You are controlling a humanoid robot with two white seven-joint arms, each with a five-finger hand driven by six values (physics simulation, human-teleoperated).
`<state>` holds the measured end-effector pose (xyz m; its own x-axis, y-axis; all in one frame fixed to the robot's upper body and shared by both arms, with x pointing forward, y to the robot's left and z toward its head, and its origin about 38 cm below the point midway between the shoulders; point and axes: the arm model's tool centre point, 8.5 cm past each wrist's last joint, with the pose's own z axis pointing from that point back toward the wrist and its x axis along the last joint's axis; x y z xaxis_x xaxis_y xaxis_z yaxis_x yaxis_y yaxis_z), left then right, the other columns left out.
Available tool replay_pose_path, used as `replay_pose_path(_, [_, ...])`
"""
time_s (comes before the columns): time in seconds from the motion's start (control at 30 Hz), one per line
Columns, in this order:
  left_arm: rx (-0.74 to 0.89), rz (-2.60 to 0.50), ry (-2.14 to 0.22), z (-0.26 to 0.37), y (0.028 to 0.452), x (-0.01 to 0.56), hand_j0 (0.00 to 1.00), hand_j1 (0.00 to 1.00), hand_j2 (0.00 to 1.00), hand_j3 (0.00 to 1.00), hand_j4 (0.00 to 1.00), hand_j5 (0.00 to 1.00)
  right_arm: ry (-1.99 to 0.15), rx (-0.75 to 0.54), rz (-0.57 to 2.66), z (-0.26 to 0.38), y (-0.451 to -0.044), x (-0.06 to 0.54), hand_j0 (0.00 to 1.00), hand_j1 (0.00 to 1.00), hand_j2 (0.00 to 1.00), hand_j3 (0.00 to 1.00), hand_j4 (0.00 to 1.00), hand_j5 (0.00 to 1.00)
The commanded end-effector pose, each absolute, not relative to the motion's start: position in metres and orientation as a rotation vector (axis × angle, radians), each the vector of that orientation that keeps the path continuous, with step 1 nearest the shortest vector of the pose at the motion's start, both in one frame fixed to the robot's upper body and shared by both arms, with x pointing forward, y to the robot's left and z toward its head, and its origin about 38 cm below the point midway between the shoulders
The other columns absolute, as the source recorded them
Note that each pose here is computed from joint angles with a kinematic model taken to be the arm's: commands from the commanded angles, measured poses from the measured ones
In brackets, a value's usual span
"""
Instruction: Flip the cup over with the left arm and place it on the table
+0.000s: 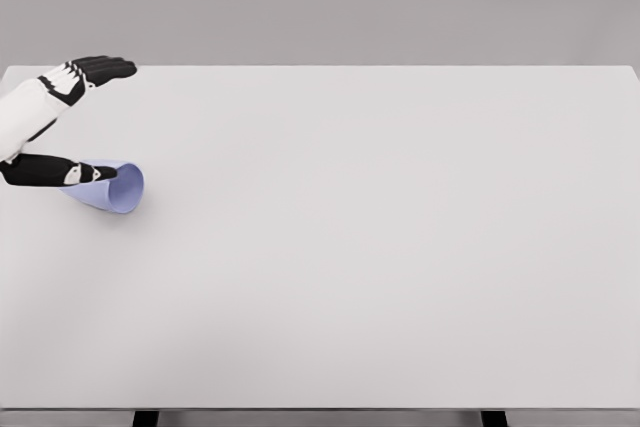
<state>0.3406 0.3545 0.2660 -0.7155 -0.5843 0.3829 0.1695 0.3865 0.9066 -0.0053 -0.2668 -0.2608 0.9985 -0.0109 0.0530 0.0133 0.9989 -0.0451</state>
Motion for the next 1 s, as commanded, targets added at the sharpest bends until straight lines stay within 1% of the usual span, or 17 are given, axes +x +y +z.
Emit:
replay_pose_path(0.0, [0.374,-1.427,-1.920,0.272,0.362,0.340,1.00,1.00,1.00,1.00,1.00,1.00,-0.053,-0.045,-0.012,-0.261,-0.267,-0.005,1.00,1.00,1.00,1.00,1.00,1.00])
replay_pose_path(0.17, [0.327,-1.473,-1.794,0.249,0.366,0.332,1.00,1.00,1.00,1.00,1.00,1.00,-0.052,-0.045,-0.012,-0.261,-0.267,-0.005,1.00,1.00,1.00,1.00,1.00,1.00])
replay_pose_path(0.3, [0.412,-1.413,-1.634,0.229,0.375,0.339,1.00,1.00,1.00,1.00,1.00,1.00,-0.053,-0.045,-0.012,-0.261,-0.267,-0.005,1.00,1.00,1.00,1.00,1.00,1.00])
replay_pose_path(0.43, [0.409,-1.436,-1.498,0.215,0.378,0.340,1.00,1.00,1.00,1.00,1.00,1.00,-0.053,-0.045,-0.012,-0.261,-0.267,-0.005,1.00,1.00,1.00,1.00,1.00,1.00])
replay_pose_path(0.47, [0.384,-1.449,-1.446,0.211,0.379,0.340,1.00,1.00,1.00,1.00,1.00,1.00,-0.053,-0.045,-0.012,-0.261,-0.267,-0.005,1.00,1.00,1.00,1.00,1.00,1.00])
replay_pose_path(0.6, [0.314,-1.448,-1.413,0.206,0.376,0.338,1.00,1.00,1.00,1.00,1.00,1.00,-0.053,-0.045,-0.012,-0.261,-0.267,-0.005,1.00,1.00,1.00,1.00,1.00,1.00])
replay_pose_path(0.7, [0.272,-1.353,-1.406,0.206,0.379,0.340,1.00,1.00,1.00,1.00,1.00,1.00,-0.053,-0.045,-0.012,-0.261,-0.267,-0.005,1.00,1.00,1.00,1.00,1.00,1.00])
replay_pose_path(0.77, [0.279,-1.290,-1.361,0.203,0.384,0.342,1.00,1.00,1.00,1.00,1.00,1.00,-0.052,-0.047,-0.012,-0.261,-0.267,-0.006,1.00,1.00,1.00,1.00,1.00,1.00])
replay_pose_path(0.97, [0.332,-1.230,-1.297,0.201,0.391,0.350,1.00,1.00,1.00,1.00,1.00,1.00,-0.053,-0.045,-0.012,-0.261,-0.267,-0.005,1.00,1.00,1.00,1.00,1.00,1.00])
